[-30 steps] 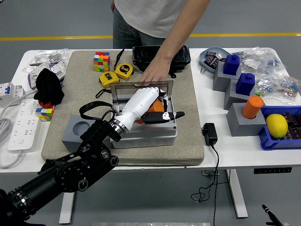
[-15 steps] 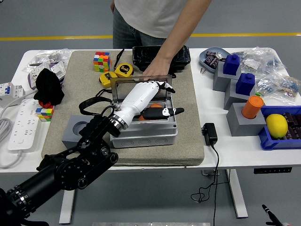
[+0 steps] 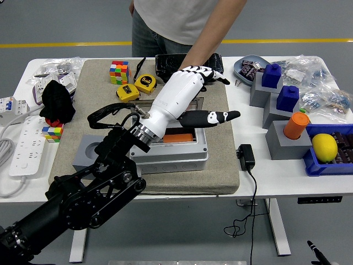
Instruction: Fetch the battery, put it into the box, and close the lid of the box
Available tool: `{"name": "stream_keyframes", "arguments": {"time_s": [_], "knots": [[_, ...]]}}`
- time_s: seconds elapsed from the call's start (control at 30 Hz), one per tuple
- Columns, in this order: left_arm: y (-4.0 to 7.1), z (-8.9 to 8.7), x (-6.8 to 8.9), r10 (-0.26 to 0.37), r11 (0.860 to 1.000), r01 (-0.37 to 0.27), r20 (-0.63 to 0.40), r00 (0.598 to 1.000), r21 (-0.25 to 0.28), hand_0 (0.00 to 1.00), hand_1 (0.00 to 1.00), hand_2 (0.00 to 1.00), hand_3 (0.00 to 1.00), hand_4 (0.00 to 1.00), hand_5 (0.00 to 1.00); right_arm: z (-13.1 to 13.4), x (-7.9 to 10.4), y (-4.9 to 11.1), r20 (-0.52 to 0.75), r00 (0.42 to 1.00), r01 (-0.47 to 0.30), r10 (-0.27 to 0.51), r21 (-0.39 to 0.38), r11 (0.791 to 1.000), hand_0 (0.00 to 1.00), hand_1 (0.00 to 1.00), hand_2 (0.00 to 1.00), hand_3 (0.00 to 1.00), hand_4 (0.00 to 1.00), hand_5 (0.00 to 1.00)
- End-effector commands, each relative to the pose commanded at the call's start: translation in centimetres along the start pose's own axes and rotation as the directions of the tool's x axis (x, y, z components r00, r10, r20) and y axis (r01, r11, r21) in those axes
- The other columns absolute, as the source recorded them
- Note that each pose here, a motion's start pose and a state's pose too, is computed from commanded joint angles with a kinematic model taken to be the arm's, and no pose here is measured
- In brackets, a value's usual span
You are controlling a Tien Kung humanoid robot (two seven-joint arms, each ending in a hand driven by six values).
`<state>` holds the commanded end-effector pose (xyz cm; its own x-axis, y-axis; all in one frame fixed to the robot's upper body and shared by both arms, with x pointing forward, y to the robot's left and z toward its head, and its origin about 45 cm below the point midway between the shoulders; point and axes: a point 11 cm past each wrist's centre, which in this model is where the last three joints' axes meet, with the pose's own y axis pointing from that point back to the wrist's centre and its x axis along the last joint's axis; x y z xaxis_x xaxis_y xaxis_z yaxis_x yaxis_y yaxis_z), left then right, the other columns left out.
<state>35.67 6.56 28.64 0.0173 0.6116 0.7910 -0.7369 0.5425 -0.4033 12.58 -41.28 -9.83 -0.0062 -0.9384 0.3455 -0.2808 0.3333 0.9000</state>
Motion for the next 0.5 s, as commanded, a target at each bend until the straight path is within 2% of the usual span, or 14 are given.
{"name": "stream_keyframes", "arguments": {"time_s": [0.17, 0.23, 0.27, 0.3, 0.37, 0.47, 0.5], "knots": [[-0.7, 0.0, 1.4, 0.03, 1.0, -0.03, 0.048, 0.998, 0.0, 0.675, 0.729, 0.66, 0.637, 0.998, 0.913, -0.1, 0.0, 0.0, 0.001, 1.0, 0.001, -0.001, 0.003, 1.0, 0.974, 0.819, 0.755, 0.79, 0.998, 0.998], [-0.8, -0.7, 1.5, 0.018, 0.999, -0.02, 0.082, 0.997, 0.028, 0.675, 0.729, 0.66, 0.637, 0.998, 0.913, -0.1, -0.1, 0.0, 0.002, 1.0, 0.001, -0.001, 0.003, 1.0, 0.974, 0.819, 0.755, 0.79, 0.998, 0.998], [-0.9, -1.3, 1.6, -0.003, 0.998, -0.004, 0.109, 0.994, 0.063, 0.675, 0.729, 0.66, 0.637, 0.998, 0.913, -0.1, -0.1, 0.0, 0.002, 1.0, 0.002, -0.002, 0.003, 1.0, 0.974, 0.819, 0.755, 0.79, 0.998, 0.998], [-1.0, -1.8, 1.6, -0.021, 0.996, 0.009, 0.129, 0.991, 0.094, 0.804, 0.844, 0.769, 0.764, 0.998, 0.98, -0.1, -0.1, 0.0, 0.002, 1.0, 0.002, -0.002, 0.003, 1.0, 0.973, 0.818, 0.756, 0.79, 0.998, 0.998], [-1.0, -2.7, 1.5, -0.071, 0.985, 0.042, 0.169, 0.983, 0.168, 0.804, 0.844, 0.769, 0.764, 0.998, 0.98, -0.1, 0.0, 0.0, 0.002, 1.0, 0.0, 0.0, 0.002, 1.0, 0.973, 0.818, 0.756, 0.79, 0.998, 0.998], [-0.7, -3.9, 1.2, -0.153, 0.954, 0.098, 0.181, 0.971, 0.283, 0.804, 0.844, 0.769, 0.764, 0.998, 0.98, -0.1, 0.0, 0.0, 0.002, 1.0, 0.0, 0.0, 0.001, 1.0, 0.973, 0.818, 0.756, 0.79, 0.998, 0.998], [-0.5, -4.3, 1.1, -0.191, 0.936, 0.125, 0.177, 0.965, 0.328, 0.903, 0.918, 0.838, 0.833, 0.998, 0.998, -0.1, 0.0, 0.0, 0.002, 1.0, 0.0, 0.0, 0.001, 1.0, 0.972, 0.817, 0.756, 0.79, 0.998, 0.998]]}}
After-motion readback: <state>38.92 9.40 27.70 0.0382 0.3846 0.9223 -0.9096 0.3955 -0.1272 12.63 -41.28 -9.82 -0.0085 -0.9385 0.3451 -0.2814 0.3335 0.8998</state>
